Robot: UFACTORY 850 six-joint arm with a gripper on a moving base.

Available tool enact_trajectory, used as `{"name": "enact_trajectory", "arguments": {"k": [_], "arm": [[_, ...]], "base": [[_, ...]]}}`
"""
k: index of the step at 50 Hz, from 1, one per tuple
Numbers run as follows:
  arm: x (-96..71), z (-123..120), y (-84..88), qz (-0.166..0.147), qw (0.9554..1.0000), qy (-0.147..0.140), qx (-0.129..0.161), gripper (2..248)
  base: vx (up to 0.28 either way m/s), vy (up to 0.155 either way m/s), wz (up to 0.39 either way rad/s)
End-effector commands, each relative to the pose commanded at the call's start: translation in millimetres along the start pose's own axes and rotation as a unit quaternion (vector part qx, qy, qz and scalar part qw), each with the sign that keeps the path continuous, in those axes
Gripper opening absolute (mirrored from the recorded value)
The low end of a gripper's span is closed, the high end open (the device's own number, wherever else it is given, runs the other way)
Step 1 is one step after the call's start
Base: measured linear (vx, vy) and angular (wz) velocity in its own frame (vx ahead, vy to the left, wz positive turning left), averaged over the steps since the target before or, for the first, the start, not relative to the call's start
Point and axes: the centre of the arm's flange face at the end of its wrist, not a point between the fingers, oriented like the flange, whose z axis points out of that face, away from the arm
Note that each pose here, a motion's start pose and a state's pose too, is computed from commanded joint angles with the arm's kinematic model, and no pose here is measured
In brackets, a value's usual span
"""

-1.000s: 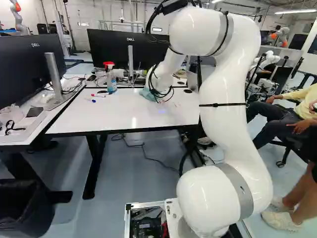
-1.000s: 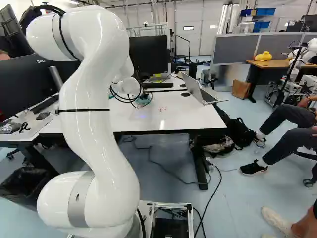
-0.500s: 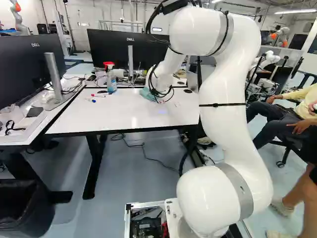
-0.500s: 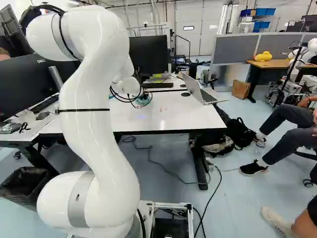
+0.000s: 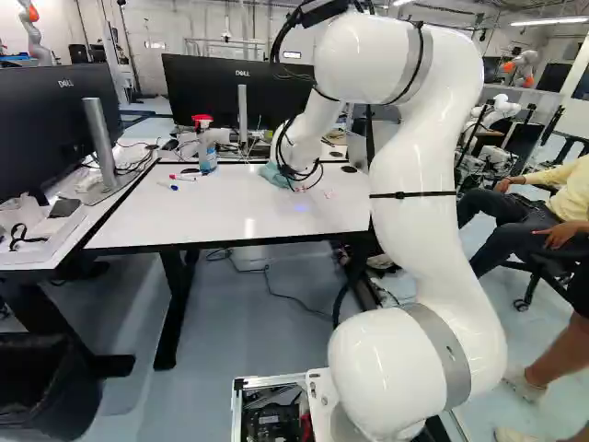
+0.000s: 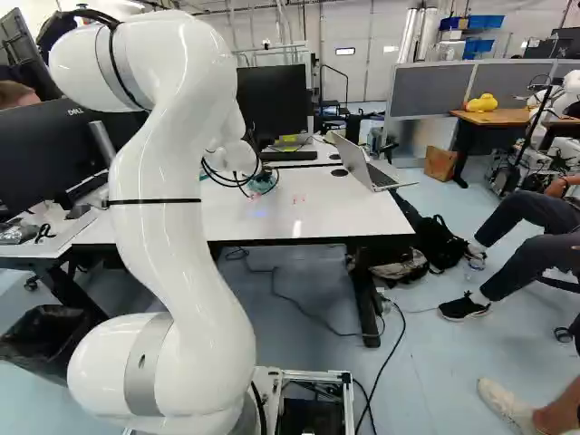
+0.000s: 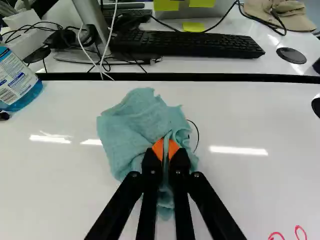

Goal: Clean the table with the green towel

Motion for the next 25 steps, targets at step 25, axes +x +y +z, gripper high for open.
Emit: {"name": "enact_trajectory", "arguments": {"k": [25], "arm": [[20.0, 34.0, 12.9, 0.006, 0.9998, 0.017, -0.008, 33]], "base": [[0.0, 0.0, 0.0]]}}
